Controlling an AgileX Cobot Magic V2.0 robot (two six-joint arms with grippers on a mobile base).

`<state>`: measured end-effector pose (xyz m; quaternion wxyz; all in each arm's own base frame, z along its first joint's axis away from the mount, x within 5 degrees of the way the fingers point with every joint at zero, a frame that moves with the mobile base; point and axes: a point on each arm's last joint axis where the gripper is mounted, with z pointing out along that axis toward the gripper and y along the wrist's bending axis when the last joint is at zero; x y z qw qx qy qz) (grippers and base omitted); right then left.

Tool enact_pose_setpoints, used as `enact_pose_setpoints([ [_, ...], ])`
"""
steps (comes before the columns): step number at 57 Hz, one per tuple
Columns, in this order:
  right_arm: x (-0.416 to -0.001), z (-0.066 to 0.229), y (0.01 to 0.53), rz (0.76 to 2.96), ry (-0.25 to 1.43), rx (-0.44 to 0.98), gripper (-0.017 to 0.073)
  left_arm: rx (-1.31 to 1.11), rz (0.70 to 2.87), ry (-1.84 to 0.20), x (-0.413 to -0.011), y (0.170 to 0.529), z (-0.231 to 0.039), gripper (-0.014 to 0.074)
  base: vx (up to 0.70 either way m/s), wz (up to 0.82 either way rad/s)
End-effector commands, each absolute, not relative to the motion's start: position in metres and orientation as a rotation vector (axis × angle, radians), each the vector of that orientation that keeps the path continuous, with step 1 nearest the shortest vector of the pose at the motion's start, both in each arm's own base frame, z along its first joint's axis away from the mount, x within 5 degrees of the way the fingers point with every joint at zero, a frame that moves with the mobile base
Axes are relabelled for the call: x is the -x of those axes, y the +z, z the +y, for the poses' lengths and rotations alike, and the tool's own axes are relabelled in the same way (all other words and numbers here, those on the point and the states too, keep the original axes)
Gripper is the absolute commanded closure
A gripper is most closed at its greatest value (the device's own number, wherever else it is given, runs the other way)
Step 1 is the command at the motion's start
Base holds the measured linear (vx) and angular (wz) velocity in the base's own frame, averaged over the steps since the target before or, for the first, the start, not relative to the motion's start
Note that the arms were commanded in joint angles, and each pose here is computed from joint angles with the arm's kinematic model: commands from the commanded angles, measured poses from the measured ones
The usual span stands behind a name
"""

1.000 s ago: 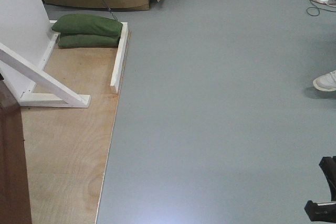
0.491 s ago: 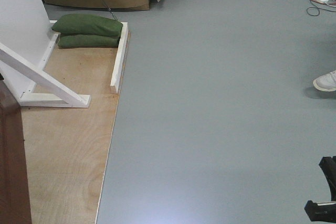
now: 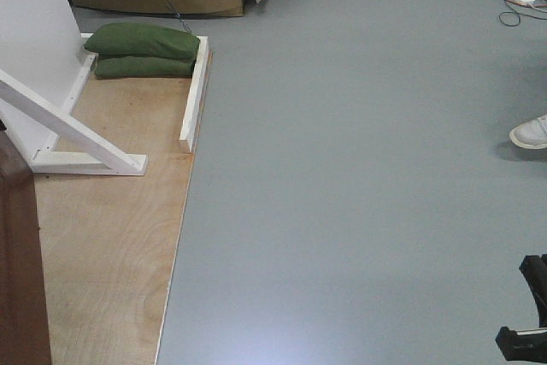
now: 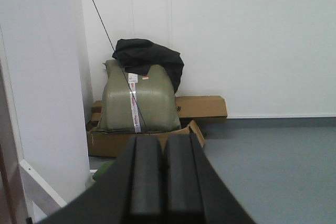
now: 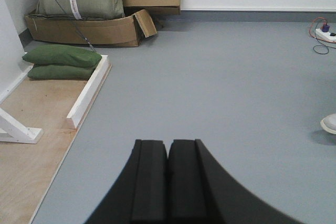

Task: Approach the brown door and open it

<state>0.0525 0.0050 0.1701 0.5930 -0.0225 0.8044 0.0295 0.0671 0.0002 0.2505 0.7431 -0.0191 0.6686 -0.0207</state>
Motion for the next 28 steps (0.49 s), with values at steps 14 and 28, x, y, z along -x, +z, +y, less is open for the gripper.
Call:
enact_pose_setpoints([
  [14,-0.0542,0.0046,0.1757,1.791,0.06,0.056,0.0559,0.06,1.355,-0.057,-0.0657,0.2698,0.0011,0.0527,0.0,0.0],
  [28,-0.0542,0.0046,0.1757,1.791,0.06,0.056,0.0559,0.118,1.34,-0.12,-0.0657,0.2708,0.0016,0.0527,0.0,0.0],
])
